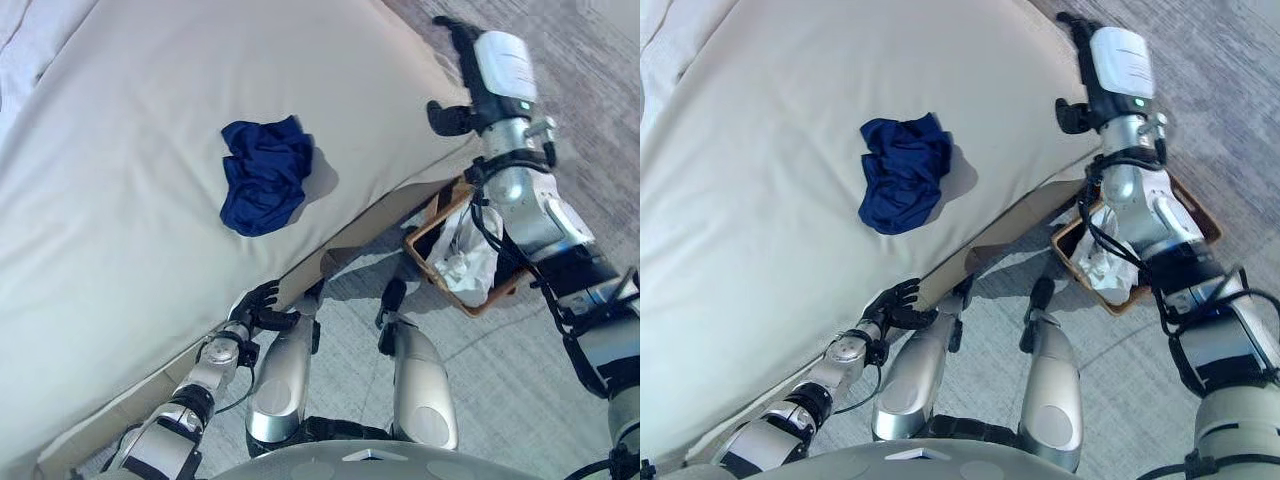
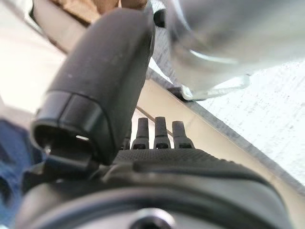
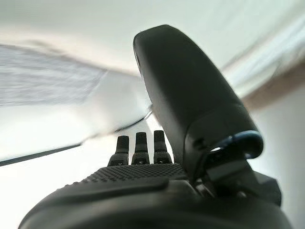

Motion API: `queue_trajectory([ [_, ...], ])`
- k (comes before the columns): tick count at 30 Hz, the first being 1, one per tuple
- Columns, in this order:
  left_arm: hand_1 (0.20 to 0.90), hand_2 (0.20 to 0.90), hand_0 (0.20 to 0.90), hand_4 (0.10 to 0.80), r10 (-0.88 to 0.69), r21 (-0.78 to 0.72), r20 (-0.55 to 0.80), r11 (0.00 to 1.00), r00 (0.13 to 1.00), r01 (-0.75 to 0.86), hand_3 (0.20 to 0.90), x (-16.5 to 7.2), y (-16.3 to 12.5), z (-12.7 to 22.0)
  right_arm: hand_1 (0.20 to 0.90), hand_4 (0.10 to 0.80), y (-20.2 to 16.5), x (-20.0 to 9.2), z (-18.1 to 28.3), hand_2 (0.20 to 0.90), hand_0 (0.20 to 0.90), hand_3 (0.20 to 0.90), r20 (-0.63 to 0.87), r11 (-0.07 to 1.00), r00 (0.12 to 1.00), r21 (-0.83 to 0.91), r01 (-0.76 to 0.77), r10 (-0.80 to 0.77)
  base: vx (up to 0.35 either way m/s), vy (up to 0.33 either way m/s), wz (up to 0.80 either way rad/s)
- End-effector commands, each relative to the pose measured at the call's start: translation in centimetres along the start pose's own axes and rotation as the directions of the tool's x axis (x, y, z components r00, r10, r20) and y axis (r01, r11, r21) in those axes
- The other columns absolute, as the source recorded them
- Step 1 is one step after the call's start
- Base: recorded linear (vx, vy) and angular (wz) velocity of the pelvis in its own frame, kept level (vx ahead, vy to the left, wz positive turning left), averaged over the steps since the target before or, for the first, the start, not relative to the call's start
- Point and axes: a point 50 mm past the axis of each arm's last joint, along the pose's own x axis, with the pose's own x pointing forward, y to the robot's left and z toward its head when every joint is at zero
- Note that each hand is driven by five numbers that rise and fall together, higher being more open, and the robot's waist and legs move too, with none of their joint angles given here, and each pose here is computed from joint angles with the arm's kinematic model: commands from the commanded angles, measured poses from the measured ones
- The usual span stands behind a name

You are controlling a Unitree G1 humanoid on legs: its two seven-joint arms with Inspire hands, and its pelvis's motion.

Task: Pick up the clothes from the bed and place them into the basket

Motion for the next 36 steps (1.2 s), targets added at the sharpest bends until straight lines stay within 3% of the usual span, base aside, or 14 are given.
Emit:
queue_trajectory([
  [1,0.900,0.900,0.900,0.800,0.091,-0.009,-0.103,0.996,0.991,-0.092,0.900,-1.8,3.7,-3.1,0.900,0.800,-3.5,3.1,2.8,0.900,0.900,0.900,0.089,0.993,0.992,-0.071,0.095,-0.088,-0.003,0.020,0.29],
  [7,0.900,0.900,0.900,0.800,0.134,0.024,-0.108,0.991,0.985,-0.133,0.900,-1.8,5.9,-2.1,0.900,0.800,-1.7,5.8,2.3,0.900,0.900,0.900,-0.123,0.991,0.983,-0.008,-0.136,0.134,0.001,0.005,0.38],
  [14,0.900,0.900,0.900,0.800,0.099,0.033,-0.060,0.995,0.993,-0.097,0.900,-1.7,5.1,-1.4,0.900,0.800,-0.3,6.0,-1.0,0.900,0.900,0.900,-0.373,0.963,0.890,0.039,-0.267,0.262,0.016,0.030,0.38],
  [18,0.900,0.900,0.900,0.800,0.066,0.010,-0.008,0.998,0.998,-0.066,0.900,-1.8,3.9,-1.2,0.900,0.800,-0.1,6.0,-1.4,0.900,0.900,0.900,-0.405,0.960,0.873,0.053,-0.274,0.271,-0.001,0.033,0.22],
  [26,0.900,0.900,0.900,0.800,0.010,-0.019,0.070,1.000,0.997,-0.008,0.900,-2.2,2.1,-0.8,0.900,0.800,2.3,6.2,1.3,0.900,0.900,0.900,-0.327,0.919,0.860,0.187,-0.348,0.392,-0.007,0.001,0.06],
  [27,0.900,0.900,0.900,0.800,0.006,-0.017,0.073,1.000,0.997,-0.005,0.900,-2.3,2.1,-0.8,0.453,0.278,3.2,5.9,1.8,0.453,0.453,0.378,-0.304,0.892,0.847,0.266,-0.365,0.437,0.005,-0.083,-0.11],
  [28,0.900,0.900,0.900,0.800,0.005,-0.014,0.074,1.000,0.997,-0.004,0.900,-2.3,2.1,-0.8,0.300,0.100,3.6,5.8,2.1,0.300,0.300,0.200,-0.281,0.882,0.853,0.317,-0.349,0.439,0.013,-0.091,-0.12],
  [31,0.900,0.900,0.900,0.800,0.009,-0.007,0.065,1.000,0.998,-0.008,0.900,-2.3,2.0,-1.0,0.300,0.100,3.6,6.1,3.8,0.300,0.300,0.200,-0.204,0.856,0.919,0.473,-0.210,0.338,0.010,-0.071,-0.06],
  [36,0.900,0.900,0.900,0.800,0.068,0.011,0.018,0.998,0.998,-0.068,0.900,-2.7,2.6,-2.5,0.300,0.100,0.0,6.6,5.5,0.300,0.300,0.200,-0.154,0.810,0.987,0.571,0.134,-0.054,0.006,-0.103,-0.13],
])
